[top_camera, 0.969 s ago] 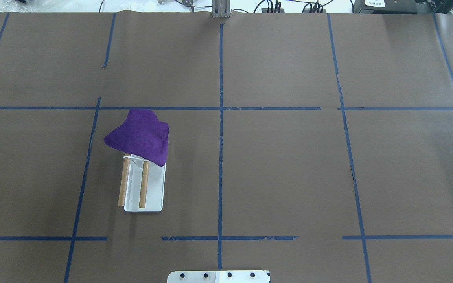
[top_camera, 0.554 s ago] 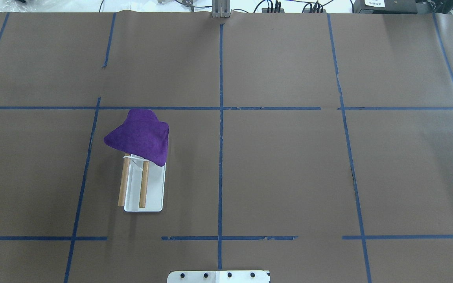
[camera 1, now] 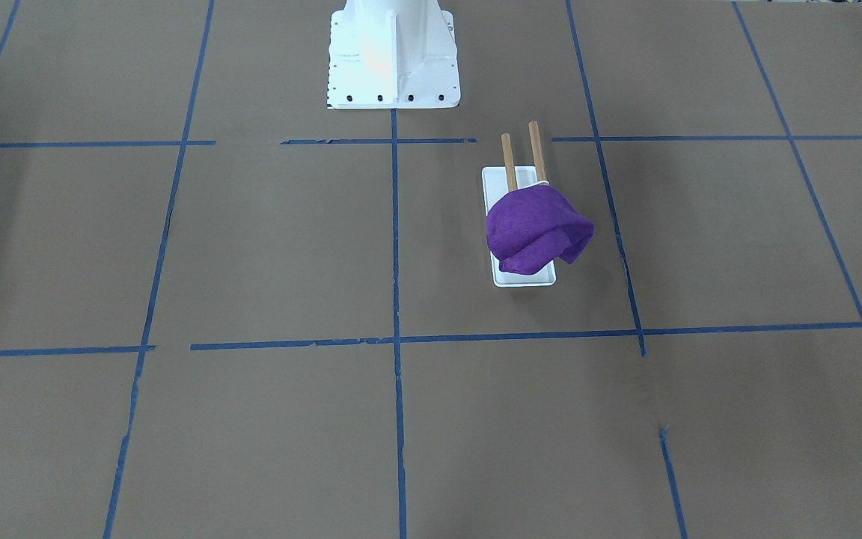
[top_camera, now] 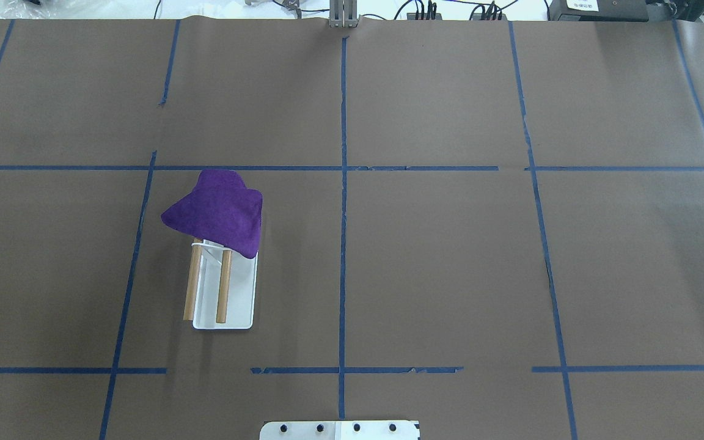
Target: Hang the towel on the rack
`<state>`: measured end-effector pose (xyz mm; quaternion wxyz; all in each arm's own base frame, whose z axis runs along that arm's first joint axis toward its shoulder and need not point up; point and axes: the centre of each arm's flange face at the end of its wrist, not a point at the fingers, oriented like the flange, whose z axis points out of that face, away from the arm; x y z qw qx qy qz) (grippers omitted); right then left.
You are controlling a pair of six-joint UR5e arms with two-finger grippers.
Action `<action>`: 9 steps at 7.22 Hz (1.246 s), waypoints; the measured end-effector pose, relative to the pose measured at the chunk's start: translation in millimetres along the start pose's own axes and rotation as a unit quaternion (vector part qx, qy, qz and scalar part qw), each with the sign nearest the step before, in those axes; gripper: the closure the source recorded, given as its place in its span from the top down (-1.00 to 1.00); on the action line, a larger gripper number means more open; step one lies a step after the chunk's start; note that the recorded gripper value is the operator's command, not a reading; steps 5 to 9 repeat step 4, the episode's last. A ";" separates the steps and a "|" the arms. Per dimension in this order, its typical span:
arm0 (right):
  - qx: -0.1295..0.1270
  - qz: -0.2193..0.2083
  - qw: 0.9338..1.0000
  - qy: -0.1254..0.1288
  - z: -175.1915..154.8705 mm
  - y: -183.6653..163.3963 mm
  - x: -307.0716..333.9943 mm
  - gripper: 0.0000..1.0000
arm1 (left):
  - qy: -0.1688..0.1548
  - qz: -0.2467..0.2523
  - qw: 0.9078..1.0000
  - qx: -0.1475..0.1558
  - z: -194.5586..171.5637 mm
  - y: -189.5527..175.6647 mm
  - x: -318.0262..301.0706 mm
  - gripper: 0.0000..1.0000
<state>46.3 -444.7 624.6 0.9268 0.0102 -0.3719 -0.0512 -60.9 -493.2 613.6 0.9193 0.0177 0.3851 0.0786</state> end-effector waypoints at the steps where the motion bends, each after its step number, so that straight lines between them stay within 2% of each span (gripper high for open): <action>1: -0.002 -0.004 1.000 0.002 0.7 -0.1 -3.7 1.00 | 0.000 0.002 1.000 0.002 -0.7 -0.5 0.9 1.00; 4: -0.004 -0.010 1.000 0.020 -0.2 1.0 -7.1 1.00 | -0.001 0.006 1.000 0.005 -4.0 -1.2 4.4 1.00; 9: -0.004 -0.010 1.000 0.020 -0.2 1.0 -7.1 1.00 | -0.001 0.006 1.000 0.005 -4.0 -1.2 4.4 1.00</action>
